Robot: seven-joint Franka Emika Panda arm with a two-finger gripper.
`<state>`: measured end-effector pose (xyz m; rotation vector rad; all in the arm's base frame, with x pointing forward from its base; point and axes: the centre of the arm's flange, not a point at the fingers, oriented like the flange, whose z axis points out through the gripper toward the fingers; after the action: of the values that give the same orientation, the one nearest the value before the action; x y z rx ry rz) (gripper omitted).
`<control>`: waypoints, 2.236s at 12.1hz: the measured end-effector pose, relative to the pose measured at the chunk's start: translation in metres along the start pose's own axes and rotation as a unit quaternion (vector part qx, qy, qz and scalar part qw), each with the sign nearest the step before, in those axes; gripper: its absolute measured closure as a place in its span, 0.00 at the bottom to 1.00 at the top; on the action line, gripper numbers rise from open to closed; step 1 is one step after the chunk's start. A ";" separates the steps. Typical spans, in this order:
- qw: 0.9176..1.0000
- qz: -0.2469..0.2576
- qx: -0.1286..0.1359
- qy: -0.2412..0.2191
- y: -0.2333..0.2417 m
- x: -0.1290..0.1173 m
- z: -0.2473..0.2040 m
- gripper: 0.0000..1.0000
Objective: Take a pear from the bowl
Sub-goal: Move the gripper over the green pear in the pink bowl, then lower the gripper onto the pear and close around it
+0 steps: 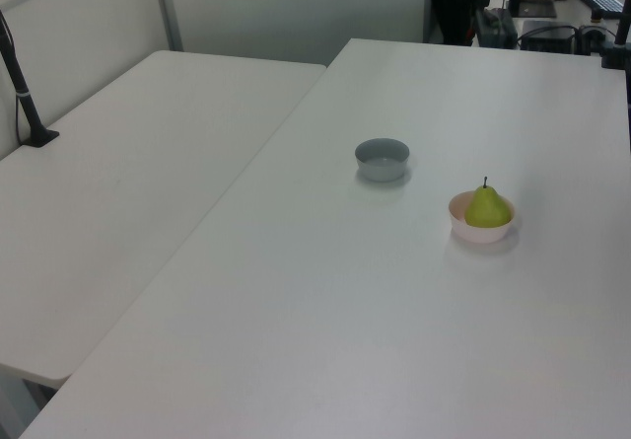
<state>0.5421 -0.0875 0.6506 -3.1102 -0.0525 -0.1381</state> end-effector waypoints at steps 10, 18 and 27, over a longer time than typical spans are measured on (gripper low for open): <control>0.965 -0.250 0.007 -0.078 -0.040 -0.005 0.064 0.00; 0.955 -0.253 0.019 -0.151 -0.141 -0.030 0.155 0.00; 0.972 -0.217 -0.002 -0.093 -0.186 -0.066 0.260 0.00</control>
<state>0.4927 0.1035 0.3911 -3.0502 -0.7345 0.1478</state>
